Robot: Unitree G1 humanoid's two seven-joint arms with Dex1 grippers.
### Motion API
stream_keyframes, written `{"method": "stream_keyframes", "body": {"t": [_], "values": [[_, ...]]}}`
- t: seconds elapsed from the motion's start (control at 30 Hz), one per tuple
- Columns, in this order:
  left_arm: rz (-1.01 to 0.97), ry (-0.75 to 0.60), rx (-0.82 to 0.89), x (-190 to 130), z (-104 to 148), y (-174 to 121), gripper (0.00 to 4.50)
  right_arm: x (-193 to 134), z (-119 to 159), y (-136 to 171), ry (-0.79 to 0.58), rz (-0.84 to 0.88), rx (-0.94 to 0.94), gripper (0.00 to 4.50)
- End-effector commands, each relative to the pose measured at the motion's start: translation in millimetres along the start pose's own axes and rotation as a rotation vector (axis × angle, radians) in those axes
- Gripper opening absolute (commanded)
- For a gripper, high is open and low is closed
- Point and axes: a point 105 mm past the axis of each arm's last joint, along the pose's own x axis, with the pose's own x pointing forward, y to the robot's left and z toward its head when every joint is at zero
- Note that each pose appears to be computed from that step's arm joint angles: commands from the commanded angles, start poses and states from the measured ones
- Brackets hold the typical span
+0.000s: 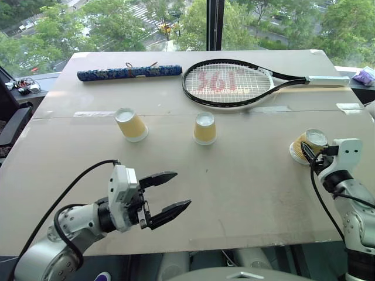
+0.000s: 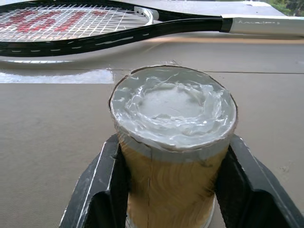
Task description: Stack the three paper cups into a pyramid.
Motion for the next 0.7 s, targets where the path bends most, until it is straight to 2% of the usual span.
{"method": "stream_keyframes", "body": {"t": [0.03,0.17,0.27,0.7], "values": [[0.016,-0.014,0.048,-3,5,-1,4.50,5,21,29,-0.079,0.180,-0.045,1.65],[0.176,-0.011,0.124,-10,2,15,4.50,14,28,67,-0.092,0.369,-0.059,1.65],[0.165,0.013,0.073,-19,-5,8,4.50,24,30,86,-0.093,0.440,-0.065,1.65],[0.245,0.001,0.053,-34,-5,-9,4.50,51,44,128,-0.112,0.572,-0.092,1.65]]}}
